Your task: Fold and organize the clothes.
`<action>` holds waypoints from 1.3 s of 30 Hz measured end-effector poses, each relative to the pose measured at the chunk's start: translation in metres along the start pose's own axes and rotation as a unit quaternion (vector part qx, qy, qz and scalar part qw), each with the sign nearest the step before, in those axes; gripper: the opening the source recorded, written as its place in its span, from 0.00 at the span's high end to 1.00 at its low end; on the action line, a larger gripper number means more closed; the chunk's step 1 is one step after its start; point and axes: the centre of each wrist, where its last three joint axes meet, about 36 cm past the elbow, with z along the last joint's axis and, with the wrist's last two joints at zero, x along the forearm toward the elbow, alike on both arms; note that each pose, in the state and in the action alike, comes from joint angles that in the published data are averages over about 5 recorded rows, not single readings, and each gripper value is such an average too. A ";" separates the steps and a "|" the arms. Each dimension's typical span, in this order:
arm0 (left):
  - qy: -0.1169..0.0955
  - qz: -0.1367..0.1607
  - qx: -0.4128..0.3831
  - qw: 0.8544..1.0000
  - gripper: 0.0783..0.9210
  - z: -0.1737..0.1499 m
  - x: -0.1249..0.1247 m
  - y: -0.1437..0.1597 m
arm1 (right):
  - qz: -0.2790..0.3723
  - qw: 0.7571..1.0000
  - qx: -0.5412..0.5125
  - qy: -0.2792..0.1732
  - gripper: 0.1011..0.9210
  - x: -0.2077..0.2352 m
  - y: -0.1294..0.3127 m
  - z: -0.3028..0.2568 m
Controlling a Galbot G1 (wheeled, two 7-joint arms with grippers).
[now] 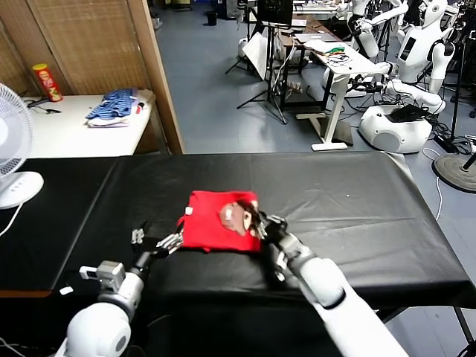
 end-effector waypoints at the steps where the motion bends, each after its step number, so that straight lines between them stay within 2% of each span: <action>1: -0.003 0.000 -0.002 1.000 0.15 0.003 0.000 0.000 | 0.008 1.000 -0.003 -0.003 0.71 0.009 -0.001 0.001; 7: -0.024 0.005 0.004 1.000 0.15 0.019 -0.002 0.002 | 0.059 0.997 -0.052 -0.017 0.31 0.066 -0.001 0.006; 10: -0.021 -0.002 0.010 1.000 0.15 0.026 0.000 0.004 | 0.089 0.993 -0.081 -0.016 0.18 0.096 0.001 0.010; 16: -0.003 -0.015 0.003 1.000 0.15 0.030 0.012 0.004 | 0.136 0.983 -0.121 0.002 0.15 0.155 0.011 0.012; 24: 0.020 -0.033 -0.004 0.999 0.15 0.028 0.051 -0.002 | 0.184 0.972 -0.145 0.011 0.15 0.213 0.031 -0.005; 31: 0.057 -0.047 -0.001 0.997 0.15 0.030 0.087 -0.015 | 0.207 0.962 -0.175 0.036 0.15 0.240 0.054 -0.016; 39: 0.090 -0.051 0.001 0.995 0.15 0.022 0.109 -0.018 | 0.206 0.956 -0.199 0.059 0.15 0.253 0.070 -0.022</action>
